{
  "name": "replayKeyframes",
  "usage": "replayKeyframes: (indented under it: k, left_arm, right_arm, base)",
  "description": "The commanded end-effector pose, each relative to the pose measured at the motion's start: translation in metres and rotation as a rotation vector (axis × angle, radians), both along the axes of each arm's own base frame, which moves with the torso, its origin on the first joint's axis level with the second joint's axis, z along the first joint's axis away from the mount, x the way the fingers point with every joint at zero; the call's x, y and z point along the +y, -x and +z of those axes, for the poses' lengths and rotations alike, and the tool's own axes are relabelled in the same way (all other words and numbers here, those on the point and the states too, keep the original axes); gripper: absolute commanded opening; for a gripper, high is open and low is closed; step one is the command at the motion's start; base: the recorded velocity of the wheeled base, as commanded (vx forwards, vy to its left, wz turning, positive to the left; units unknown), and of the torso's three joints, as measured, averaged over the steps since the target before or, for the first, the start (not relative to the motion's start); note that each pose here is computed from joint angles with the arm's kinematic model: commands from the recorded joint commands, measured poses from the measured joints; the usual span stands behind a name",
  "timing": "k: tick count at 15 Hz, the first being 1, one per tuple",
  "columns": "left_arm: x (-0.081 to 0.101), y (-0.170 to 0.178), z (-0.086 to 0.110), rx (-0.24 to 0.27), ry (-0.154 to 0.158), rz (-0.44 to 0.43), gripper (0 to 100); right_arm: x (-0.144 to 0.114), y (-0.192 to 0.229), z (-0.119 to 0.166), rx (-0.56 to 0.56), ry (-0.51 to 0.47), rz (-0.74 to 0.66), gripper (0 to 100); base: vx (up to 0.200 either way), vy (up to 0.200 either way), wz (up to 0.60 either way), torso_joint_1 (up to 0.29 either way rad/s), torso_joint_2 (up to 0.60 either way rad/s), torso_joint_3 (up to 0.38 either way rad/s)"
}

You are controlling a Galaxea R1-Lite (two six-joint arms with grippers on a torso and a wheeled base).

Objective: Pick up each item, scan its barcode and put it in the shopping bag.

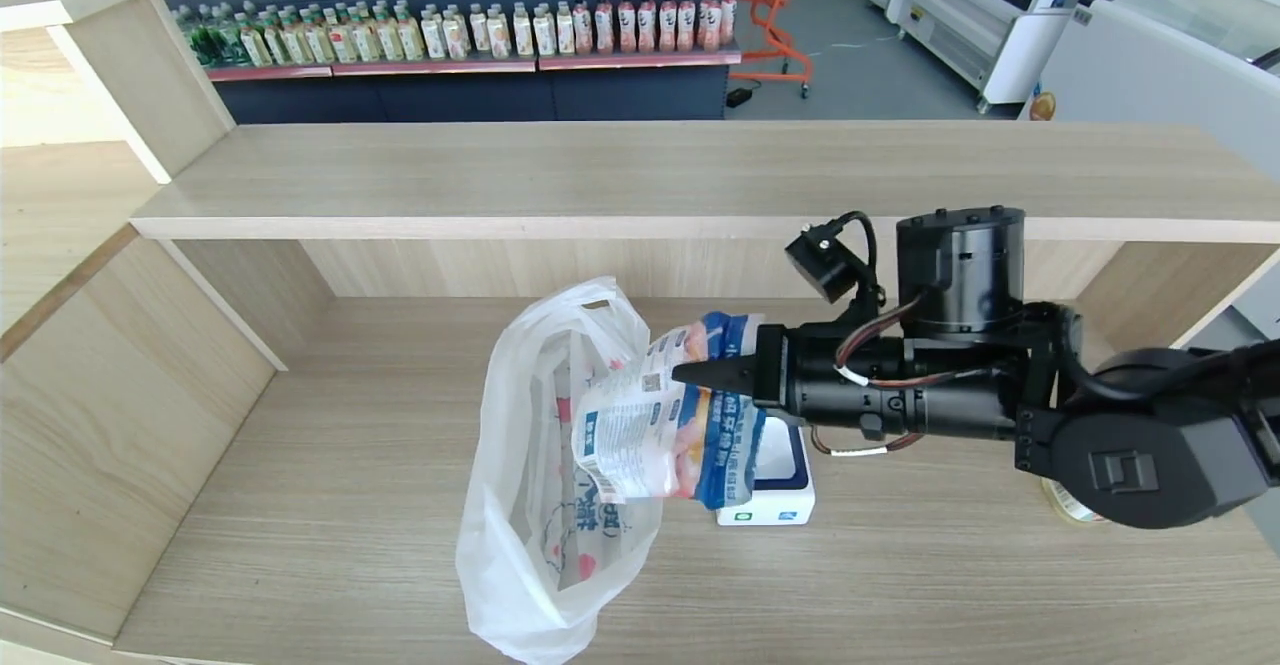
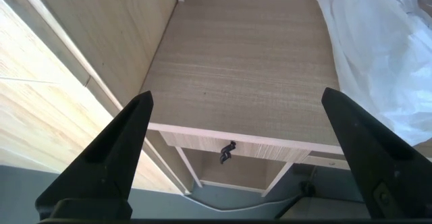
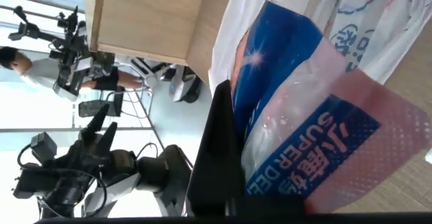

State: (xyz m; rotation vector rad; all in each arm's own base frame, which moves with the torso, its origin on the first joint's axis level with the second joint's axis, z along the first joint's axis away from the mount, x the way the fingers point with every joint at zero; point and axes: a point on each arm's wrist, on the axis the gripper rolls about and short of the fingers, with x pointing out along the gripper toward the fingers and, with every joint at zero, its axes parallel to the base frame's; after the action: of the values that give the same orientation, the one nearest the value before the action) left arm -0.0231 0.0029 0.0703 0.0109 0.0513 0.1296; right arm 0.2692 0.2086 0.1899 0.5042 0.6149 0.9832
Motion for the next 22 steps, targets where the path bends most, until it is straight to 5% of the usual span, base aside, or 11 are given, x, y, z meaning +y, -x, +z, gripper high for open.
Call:
replayKeyframes:
  k: [1, 6, 14, 15, 18, 22]
  left_arm:
    - [0.000, 0.000, 0.000, 0.000, 0.000, 0.001, 100]
    - [0.000, 0.000, 0.000, 0.000, 0.000, 0.001, 100]
    - [0.000, 0.000, 0.000, 0.000, 0.000, 0.001, 100]
    - [0.000, 0.000, 0.000, 0.000, 0.000, 0.001, 100]
    - [0.000, 0.000, 0.000, 0.000, 0.000, 0.001, 100]
    - [0.000, 0.000, 0.000, 0.000, 0.000, 0.001, 100]
  right_arm:
    - [0.010, -0.003, -0.027, 0.070, 0.034, 0.081, 0]
    - [0.015, -0.023, -0.072, -0.154, 0.230, 0.189, 0]
    - [0.049, -0.054, -0.078, -0.244, 0.209, 0.217, 0]
    - [0.050, -0.056, -0.077, -0.253, 0.204, 0.216, 100]
    - [0.054, -0.061, -0.071, -0.279, 0.183, 0.208, 100]
    - [0.043, -0.064, -0.033, -0.276, -0.002, 0.163, 100]
  base:
    - [0.000, 0.000, 0.00, 0.000, 0.00, 0.000]
    - [0.000, 0.000, 0.00, 0.000, 0.00, 0.000]
    - [0.000, 0.000, 0.00, 0.000, 0.00, 0.000]
    - [0.000, 0.000, 0.00, 0.000, 0.00, 0.000]
    - [0.000, 0.000, 0.00, 0.000, 0.00, 0.000]
    - [0.000, 0.000, 0.00, 0.000, 0.00, 0.000]
